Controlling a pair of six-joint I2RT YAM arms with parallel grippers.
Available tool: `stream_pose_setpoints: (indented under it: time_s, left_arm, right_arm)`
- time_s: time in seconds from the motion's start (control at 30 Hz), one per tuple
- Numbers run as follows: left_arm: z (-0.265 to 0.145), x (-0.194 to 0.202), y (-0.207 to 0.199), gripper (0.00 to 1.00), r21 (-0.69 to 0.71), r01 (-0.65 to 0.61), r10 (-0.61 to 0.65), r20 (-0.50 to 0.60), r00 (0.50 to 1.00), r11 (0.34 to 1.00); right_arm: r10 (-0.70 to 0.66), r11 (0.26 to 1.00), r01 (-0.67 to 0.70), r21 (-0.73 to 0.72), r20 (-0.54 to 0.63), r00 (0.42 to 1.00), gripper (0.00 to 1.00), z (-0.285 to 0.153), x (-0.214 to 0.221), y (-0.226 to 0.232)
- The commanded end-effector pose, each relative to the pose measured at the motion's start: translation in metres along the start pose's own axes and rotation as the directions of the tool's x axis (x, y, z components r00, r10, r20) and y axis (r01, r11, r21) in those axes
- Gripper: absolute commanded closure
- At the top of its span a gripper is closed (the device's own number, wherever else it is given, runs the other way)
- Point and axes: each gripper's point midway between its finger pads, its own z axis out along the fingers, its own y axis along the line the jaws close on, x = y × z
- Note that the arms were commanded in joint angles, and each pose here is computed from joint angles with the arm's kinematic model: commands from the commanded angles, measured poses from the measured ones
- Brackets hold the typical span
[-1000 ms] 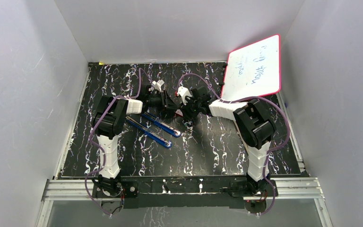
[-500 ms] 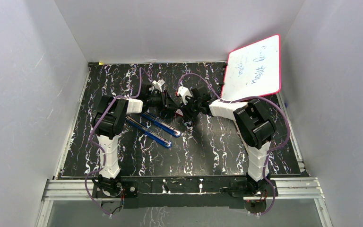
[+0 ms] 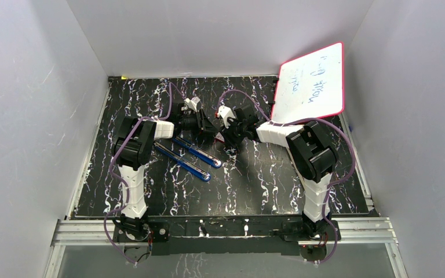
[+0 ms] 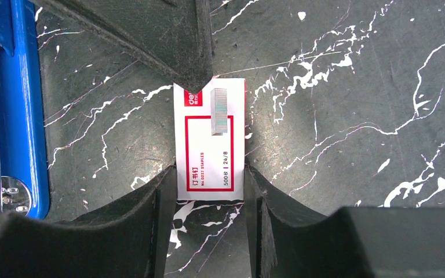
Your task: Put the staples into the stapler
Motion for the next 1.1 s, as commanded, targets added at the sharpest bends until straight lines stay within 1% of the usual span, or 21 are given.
stream_pose_setpoints:
  time_s: [0.0, 0.63, 1.07]
  left_arm:
    - [-0.005, -0.014, -0.016, 0.64, 0.037, -0.037, 0.036, 0.026, 0.999, 0.999]
    - [0.01, 0.006, -0.014, 0.64, 0.052, -0.015, 0.017, -0.042, 0.999, 0.999]
    - [0.019, 0.019, -0.026, 0.65, 0.09, -0.026, 0.033, -0.079, 0.996, 0.996]
  right_arm:
    - [0.008, 1.0, -0.009, -0.012, -0.084, 0.996, 0.49, 0.008, 0.023, 0.005]
    - [0.002, 1.0, -0.003, -0.015, -0.084, 0.996, 0.49, 0.009, 0.021, 0.006]
    - [0.004, 1.0, -0.005, -0.014, -0.081, 0.997, 0.49, 0.01, 0.021, 0.006]
